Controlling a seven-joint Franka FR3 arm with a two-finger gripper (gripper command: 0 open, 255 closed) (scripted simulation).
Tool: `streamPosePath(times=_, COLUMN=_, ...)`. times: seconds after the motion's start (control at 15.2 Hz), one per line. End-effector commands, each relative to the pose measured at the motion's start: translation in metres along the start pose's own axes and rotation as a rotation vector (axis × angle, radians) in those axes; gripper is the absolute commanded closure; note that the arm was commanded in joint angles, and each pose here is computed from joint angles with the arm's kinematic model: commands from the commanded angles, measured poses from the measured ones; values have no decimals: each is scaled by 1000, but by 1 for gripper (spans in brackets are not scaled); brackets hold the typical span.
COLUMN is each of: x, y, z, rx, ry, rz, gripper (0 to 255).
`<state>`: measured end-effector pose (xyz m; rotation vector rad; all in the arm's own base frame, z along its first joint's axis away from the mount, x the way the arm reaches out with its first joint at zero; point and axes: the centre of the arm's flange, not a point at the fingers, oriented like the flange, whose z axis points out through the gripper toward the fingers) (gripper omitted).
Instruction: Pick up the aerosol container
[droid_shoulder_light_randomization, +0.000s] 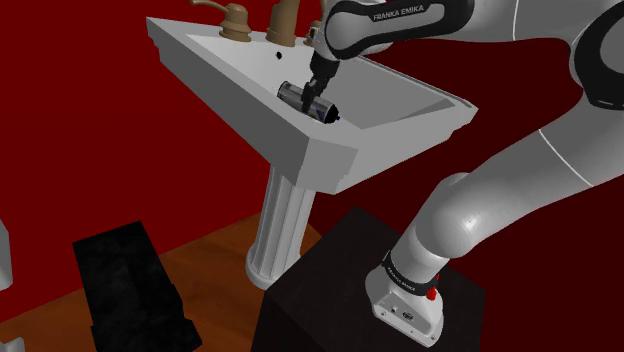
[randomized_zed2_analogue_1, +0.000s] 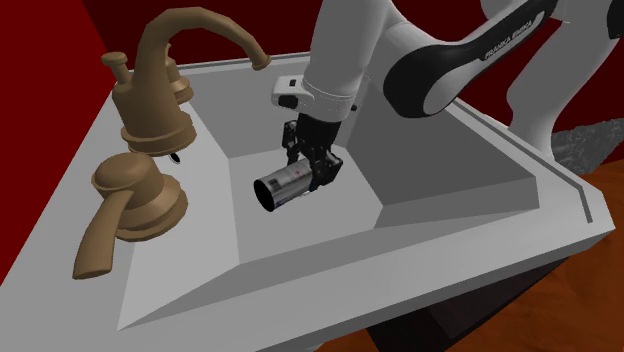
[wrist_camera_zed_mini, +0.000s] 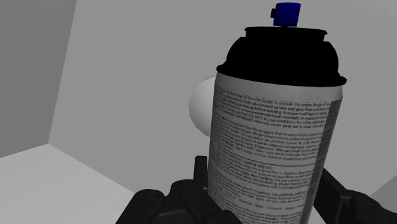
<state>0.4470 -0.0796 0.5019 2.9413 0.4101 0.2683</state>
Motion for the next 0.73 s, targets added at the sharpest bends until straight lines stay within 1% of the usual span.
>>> streamPosePath(times=0.0, x=3, y=3, z=-11, rx=0, ry=0, rz=0, gripper=255)
streamPosePath(times=0.53, x=9, y=11, z=-52, rx=0, ry=0, rz=0, gripper=255)
streamPosePath(times=0.66, x=9, y=11, z=-53, rx=0, ry=0, rz=0, gripper=255)
